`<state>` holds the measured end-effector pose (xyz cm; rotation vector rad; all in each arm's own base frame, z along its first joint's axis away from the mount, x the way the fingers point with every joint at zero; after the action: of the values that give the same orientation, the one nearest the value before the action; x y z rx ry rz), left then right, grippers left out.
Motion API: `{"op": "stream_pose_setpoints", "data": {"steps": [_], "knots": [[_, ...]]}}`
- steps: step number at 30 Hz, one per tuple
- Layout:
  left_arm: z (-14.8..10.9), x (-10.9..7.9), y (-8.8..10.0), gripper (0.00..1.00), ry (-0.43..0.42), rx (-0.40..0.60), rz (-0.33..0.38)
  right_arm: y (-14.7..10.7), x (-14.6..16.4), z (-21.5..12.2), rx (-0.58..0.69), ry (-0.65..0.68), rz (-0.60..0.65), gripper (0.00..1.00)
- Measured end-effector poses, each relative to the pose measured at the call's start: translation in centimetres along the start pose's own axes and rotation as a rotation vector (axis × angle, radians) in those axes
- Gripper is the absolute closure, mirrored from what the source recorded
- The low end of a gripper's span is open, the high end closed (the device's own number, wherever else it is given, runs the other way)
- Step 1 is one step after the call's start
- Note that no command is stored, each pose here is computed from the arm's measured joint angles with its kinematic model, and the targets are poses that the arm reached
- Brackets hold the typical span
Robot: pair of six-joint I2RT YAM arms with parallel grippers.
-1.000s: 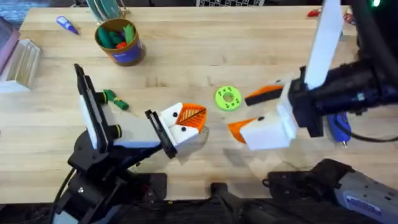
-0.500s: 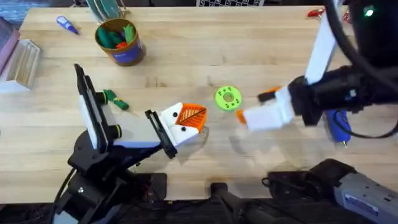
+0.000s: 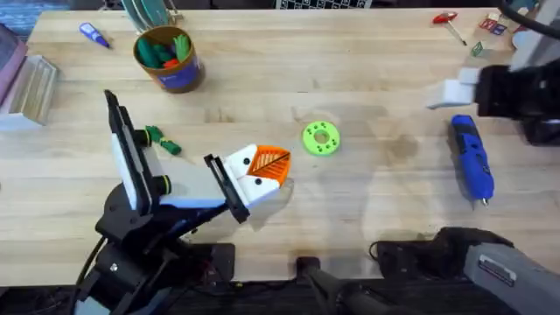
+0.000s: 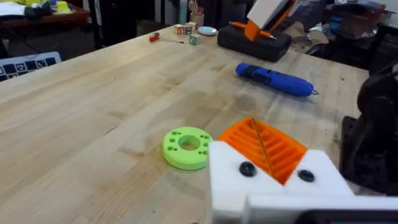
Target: Pick up the gripper from the table and insert it into the empty holder that is missing its gripper. Then pick up a screw, insert it into the mounting hole, and use the screwdriver to tighten it. Finally, clean up the table by picking up the vegetable and placing it into the bucket.
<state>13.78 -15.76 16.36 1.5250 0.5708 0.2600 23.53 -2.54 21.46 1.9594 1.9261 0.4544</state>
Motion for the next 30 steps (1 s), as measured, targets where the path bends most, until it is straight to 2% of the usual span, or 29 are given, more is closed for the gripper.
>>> {"op": "stream_pose_setpoints", "data": {"steps": [7,13,25,30], "knots": [[0.0,0.0,0.0,0.984,0.0,0.0,0.0,-1.5,-5.7,1.1,0.099,-0.116,0.058,0.012],[0.0,0.0,0.0,0.984,0.0,0.0,0.0,-3.0,-8.7,2.1,0.181,-0.146,0.084,0.01],[0.0,0.0,0.0,0.984,0.0,0.0,0.0,-4.6,-11.3,5.6,0.39,-0.145,-0.179,0.009],[0.0,0.0,0.0,0.984,0.0,0.0,0.0,-4.4,-12.1,7.9,0.427,-0.125,-0.241,0.009]]}}
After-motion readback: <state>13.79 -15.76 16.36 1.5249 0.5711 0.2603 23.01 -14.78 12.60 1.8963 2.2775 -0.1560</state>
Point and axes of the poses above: each hand's point on the last joint's axis, 136 mm out from that joint toward the fingers, its own z axis out along the fingers, its own x axis along the line the jaws close on, y = z × x, the point moved 3 cm from there along -z, back along the fingers, and after that the axes turned 5 degrees about -z, right-handed, at the moved point
